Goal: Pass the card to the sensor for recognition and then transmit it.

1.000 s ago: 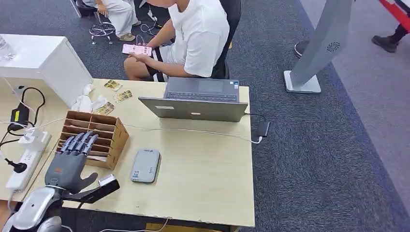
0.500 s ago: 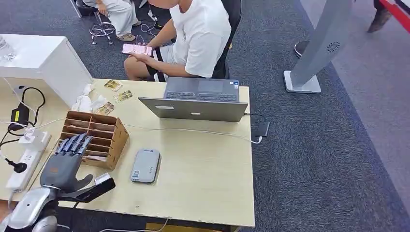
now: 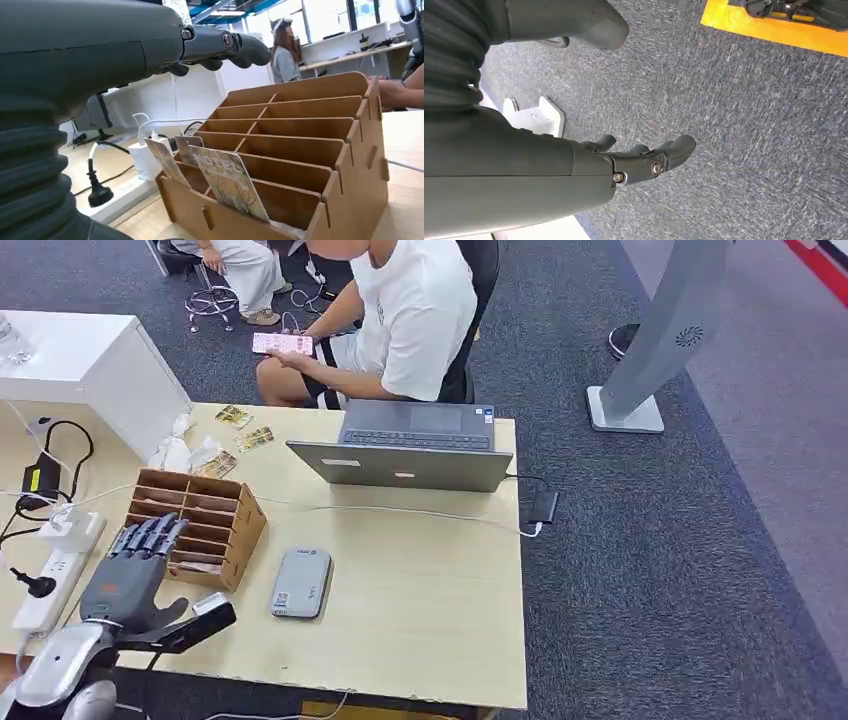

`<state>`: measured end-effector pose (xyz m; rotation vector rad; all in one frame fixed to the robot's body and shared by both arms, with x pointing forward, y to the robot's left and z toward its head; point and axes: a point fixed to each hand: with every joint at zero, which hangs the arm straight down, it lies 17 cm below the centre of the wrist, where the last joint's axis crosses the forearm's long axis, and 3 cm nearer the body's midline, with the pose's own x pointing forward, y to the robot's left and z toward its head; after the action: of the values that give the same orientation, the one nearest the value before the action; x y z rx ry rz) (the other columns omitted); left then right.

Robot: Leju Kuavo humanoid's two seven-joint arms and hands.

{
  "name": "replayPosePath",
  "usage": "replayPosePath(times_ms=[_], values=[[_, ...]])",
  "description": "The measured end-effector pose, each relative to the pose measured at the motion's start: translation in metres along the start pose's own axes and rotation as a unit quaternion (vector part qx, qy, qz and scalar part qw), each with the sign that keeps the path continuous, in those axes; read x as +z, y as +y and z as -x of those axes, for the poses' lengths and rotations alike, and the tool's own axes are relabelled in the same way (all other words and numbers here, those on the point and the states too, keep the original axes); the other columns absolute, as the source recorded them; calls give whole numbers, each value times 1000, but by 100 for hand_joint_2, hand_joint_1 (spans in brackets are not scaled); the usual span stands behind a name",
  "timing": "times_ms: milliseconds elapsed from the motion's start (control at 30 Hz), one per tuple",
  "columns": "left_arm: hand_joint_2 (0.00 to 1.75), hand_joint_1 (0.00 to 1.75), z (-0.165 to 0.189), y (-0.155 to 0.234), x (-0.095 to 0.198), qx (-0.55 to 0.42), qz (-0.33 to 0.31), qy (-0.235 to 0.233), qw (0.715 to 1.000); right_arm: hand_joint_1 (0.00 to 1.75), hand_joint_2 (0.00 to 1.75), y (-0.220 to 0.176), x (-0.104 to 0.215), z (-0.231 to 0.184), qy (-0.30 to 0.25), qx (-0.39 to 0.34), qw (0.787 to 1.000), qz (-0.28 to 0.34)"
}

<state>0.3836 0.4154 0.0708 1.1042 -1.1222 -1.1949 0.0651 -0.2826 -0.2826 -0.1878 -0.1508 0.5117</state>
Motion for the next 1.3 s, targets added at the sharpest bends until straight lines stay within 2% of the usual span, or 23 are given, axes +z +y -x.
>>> replayPosePath(times_ms=[467, 1233, 1267, 1300], values=[[175, 0, 9, 3, -16, 0, 5, 11, 1000, 0, 175, 0, 0, -1, 2, 11, 1000, -3], [175, 0, 19, -13, -17, 0, 25, 24, 999, 0, 175, -3, 0, -5, 0, 19, 1000, -1], [175, 164, 19, -13, -17, 0, 25, 24, 999, 0, 175, -3, 0, -5, 0, 19, 1000, -1], [175, 175, 19, -13, -17, 0, 25, 24, 999, 0, 175, -3, 0, -5, 0, 19, 1000, -1]])
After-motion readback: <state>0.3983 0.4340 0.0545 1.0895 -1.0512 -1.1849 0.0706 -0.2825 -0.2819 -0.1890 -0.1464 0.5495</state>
